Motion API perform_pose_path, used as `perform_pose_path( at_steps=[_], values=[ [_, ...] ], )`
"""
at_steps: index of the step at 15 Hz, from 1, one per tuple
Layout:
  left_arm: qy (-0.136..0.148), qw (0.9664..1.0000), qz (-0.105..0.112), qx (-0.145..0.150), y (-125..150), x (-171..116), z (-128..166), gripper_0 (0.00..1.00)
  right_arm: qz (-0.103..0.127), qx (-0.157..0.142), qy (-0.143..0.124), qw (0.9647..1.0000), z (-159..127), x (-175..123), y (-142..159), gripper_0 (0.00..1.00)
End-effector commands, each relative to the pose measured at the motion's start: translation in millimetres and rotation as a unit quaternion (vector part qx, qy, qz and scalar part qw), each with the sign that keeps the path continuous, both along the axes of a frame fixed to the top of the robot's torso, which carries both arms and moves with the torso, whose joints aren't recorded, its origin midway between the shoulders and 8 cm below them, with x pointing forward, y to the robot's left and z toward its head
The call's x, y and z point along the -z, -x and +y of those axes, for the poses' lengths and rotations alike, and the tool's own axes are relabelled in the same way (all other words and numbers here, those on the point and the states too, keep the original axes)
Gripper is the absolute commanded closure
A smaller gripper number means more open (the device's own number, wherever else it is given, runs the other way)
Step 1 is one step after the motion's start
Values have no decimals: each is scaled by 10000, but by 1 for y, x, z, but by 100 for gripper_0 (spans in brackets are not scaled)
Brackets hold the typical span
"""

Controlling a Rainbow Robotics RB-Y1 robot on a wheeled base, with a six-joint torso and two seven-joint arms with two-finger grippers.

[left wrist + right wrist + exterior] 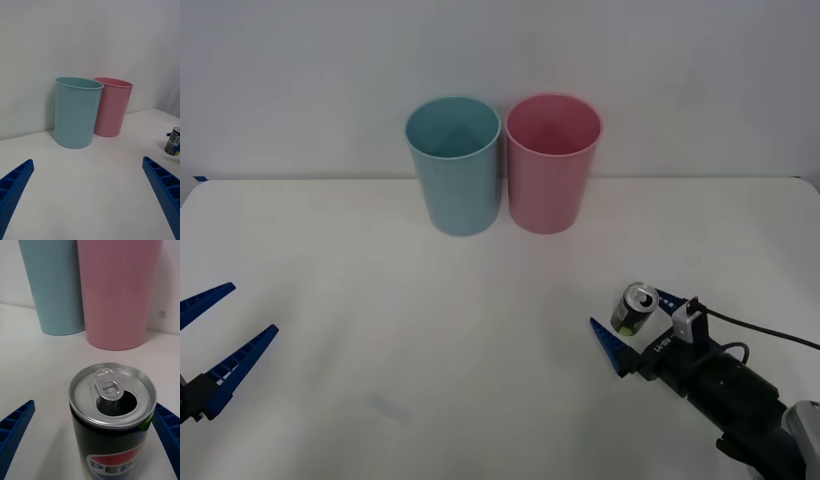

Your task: Grasp the object on the table and drop it into the matching bin: aluminum can to the light blue bin, PET bottle to the pink bin.

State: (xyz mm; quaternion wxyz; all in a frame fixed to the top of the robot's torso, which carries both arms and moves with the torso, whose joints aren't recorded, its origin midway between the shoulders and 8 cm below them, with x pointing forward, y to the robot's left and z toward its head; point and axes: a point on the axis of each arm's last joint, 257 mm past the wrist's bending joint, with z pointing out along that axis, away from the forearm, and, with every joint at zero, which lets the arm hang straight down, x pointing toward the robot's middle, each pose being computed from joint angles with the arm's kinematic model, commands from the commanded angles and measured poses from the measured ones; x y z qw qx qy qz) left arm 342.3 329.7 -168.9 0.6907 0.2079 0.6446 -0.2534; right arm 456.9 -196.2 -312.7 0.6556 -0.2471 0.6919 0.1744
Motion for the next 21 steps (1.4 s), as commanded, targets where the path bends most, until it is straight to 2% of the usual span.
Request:
perform_pose_path(
  at_steps=[1, 2, 3, 4, 5, 11, 15, 20, 21],
  values=[
    [0, 10000, 0, 0, 0, 0, 0, 0, 10, 26, 23, 10000, 2, 1, -2, 0],
    [0, 10000, 0, 0, 0, 0, 0, 0, -6, 45, 48, 10000, 1, 1, -3, 0],
    [0, 10000, 0, 0, 0, 0, 0, 0, -20, 32, 59, 10000, 2, 0, -4, 29],
    [0, 10000, 0, 0, 0, 0, 0, 0, -44, 27, 73, 10000, 3, -1, -5, 75],
    [0, 10000, 0, 0, 0, 0, 0, 0, -59, 29, 65, 10000, 3, -2, -5, 100],
    [0, 10000, 0, 0, 0, 0, 0, 0, -75, 41, -33, 10000, 6, -6, -7, 100],
    [0, 10000, 0, 0, 0, 0, 0, 0, -110, -29, -190, 9998, 7, -13, -5, 100],
    [0, 10000, 0, 0, 0, 0, 0, 0, -278, -146, -287, 9991, -3, -39, 4, 100],
    [0, 10000, 0, 0, 0, 0, 0, 0, -228, -198, -386, 9988, -3, -44, 6, 100]
  ],
)
